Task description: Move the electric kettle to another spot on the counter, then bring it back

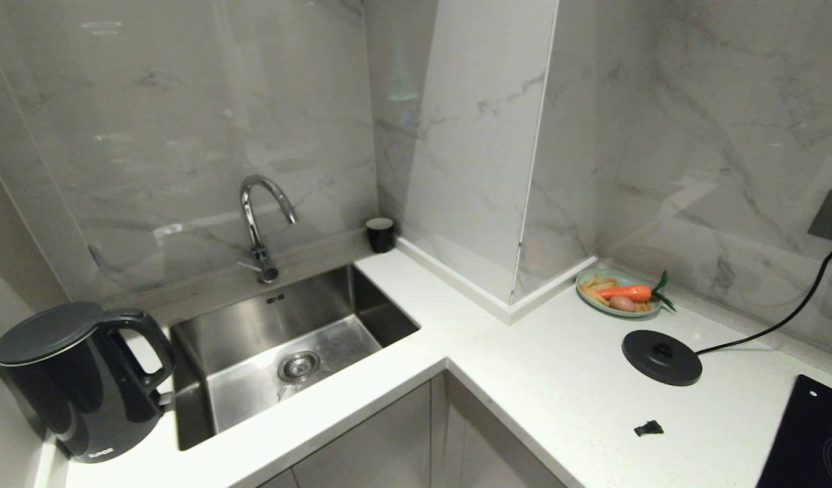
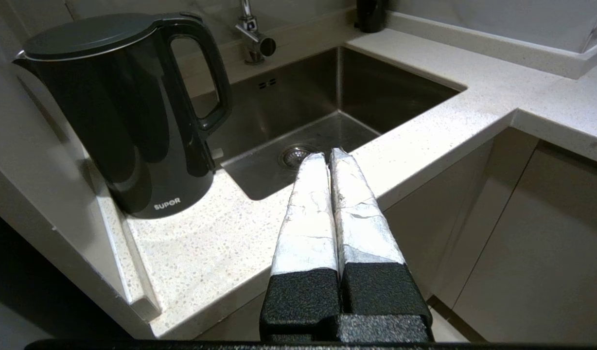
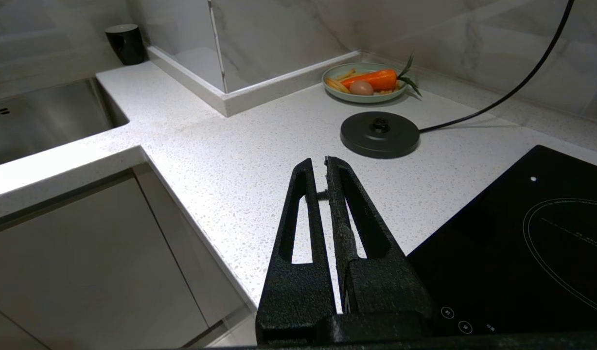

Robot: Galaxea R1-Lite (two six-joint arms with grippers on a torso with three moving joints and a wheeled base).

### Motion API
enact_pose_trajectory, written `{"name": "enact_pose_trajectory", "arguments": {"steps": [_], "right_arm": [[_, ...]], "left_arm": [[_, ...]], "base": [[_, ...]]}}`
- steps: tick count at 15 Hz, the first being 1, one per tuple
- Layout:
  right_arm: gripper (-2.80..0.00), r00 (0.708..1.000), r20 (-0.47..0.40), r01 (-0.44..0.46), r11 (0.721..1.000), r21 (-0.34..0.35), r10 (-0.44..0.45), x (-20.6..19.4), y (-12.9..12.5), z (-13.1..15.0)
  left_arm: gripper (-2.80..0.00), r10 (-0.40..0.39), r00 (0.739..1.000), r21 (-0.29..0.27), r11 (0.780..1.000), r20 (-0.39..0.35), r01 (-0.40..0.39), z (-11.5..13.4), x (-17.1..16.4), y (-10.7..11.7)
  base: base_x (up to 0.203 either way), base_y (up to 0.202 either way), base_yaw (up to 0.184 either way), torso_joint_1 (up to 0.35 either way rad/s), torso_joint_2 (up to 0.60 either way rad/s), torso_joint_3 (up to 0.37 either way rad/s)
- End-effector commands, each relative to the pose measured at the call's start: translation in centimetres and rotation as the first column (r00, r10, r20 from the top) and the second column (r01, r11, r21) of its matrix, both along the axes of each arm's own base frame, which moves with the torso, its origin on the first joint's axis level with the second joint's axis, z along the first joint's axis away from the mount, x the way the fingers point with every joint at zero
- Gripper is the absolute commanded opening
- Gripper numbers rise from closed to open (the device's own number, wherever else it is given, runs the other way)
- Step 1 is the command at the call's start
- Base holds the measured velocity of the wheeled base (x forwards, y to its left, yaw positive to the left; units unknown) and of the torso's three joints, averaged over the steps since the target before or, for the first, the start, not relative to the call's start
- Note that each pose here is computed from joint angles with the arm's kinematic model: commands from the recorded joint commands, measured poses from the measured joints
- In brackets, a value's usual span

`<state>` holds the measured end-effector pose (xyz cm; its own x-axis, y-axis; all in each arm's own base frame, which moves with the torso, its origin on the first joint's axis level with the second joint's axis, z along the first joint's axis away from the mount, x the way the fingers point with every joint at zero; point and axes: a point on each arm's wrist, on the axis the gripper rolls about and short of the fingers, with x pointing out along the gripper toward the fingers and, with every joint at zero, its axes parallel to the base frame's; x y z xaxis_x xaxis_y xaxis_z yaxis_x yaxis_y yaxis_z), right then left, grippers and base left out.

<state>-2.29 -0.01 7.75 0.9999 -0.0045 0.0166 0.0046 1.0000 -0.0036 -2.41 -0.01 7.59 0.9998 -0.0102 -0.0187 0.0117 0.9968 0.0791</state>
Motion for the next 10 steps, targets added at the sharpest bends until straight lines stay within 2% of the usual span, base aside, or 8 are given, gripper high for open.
{"name": "enact_pose_trajectory", "arguments": {"steps": [1, 4, 10], "right_arm": [[-2.8, 1.0, 0.0, 0.0, 1.0, -0.001, 0.0, 0.0, 0.0, 0.0], [-2.8, 1.0, 0.0, 0.0, 1.0, -0.001, 0.0, 0.0, 0.0, 0.0], [-2.8, 1.0, 0.0, 0.0, 1.0, -0.002, 0.0, 0.0, 0.0, 0.0]], "left_arm": [[-2.8, -0.002, 1.0, -0.001, 1.0, 0.0, 0.002, 0.03, 0.03, -0.01], [-2.8, -0.028, 1.0, 0.012, 1.0, -0.006, 0.028, 0.04, 0.02, -0.08], [-2.8, -0.024, 1.0, 0.0, 1.0, 0.0, 0.024, 0.07, 0.03, -0.06]], "base": [[0.0, 0.0, 0.0, 0.0, 0.0, 0.0], [0.0, 0.0, 0.0, 0.0, 0.0, 0.0], [0.0, 0.0, 0.0, 0.0, 0.0, 0.0]]}}
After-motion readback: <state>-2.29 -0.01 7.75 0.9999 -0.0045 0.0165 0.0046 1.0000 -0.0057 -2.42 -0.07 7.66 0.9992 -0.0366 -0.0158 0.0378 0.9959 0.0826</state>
